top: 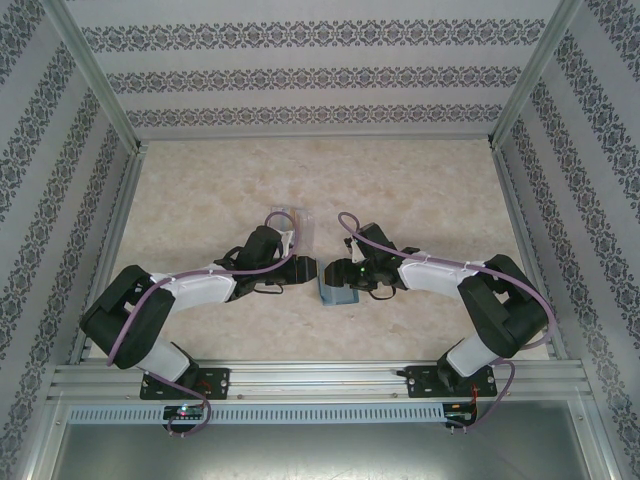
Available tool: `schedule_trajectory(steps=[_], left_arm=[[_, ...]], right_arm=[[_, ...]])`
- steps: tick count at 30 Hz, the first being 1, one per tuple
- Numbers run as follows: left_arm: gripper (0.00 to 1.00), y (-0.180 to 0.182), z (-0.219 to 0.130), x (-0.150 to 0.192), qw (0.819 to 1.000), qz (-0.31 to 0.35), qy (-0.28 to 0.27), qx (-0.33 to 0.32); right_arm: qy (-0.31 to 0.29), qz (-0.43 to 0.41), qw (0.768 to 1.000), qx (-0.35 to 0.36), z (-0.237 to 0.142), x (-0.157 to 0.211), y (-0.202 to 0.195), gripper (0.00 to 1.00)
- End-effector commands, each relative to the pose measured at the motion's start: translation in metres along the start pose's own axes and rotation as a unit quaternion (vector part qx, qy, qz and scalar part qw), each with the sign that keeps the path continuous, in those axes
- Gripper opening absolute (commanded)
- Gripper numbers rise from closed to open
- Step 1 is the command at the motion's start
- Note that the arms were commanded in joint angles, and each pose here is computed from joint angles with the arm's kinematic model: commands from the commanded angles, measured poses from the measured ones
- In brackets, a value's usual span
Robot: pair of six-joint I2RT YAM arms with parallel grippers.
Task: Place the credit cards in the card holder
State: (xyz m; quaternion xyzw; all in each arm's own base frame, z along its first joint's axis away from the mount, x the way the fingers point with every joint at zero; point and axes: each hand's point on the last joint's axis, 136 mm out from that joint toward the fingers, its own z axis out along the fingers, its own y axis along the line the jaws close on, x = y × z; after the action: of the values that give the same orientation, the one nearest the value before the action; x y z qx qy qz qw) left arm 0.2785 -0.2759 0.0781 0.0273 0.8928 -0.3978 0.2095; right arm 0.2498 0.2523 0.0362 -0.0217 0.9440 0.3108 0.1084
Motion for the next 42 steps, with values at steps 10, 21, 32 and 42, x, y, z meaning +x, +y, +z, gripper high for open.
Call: schedule_trajectory(steps=[10,21,32,42], left_arm=[[0.56,0.008,0.012,0.011,1.000,0.003,0.015,0.005],[0.76,-0.014,-0.002,-0.001,0.999,0.019,0.002,0.027],[0.59,0.001,0.002,0.008,1.000,0.007,0.015,0.003],[0.59,0.007,0.011,0.010,1.000,0.007,0.024,-0.004]], right_arm=[[0.011,-0.013,1.000,0.016,0.003,0.006,-0.002,0.64],[0.015,-0.012,1.000,0.016,0.006,0.007,-0.001,0.63],[0.023,-0.008,0.999,0.025,0.011,0.011,-0.006,0.63],[0.024,-0.012,0.999,0.025,0.011,0.011,-0.004,0.63]])
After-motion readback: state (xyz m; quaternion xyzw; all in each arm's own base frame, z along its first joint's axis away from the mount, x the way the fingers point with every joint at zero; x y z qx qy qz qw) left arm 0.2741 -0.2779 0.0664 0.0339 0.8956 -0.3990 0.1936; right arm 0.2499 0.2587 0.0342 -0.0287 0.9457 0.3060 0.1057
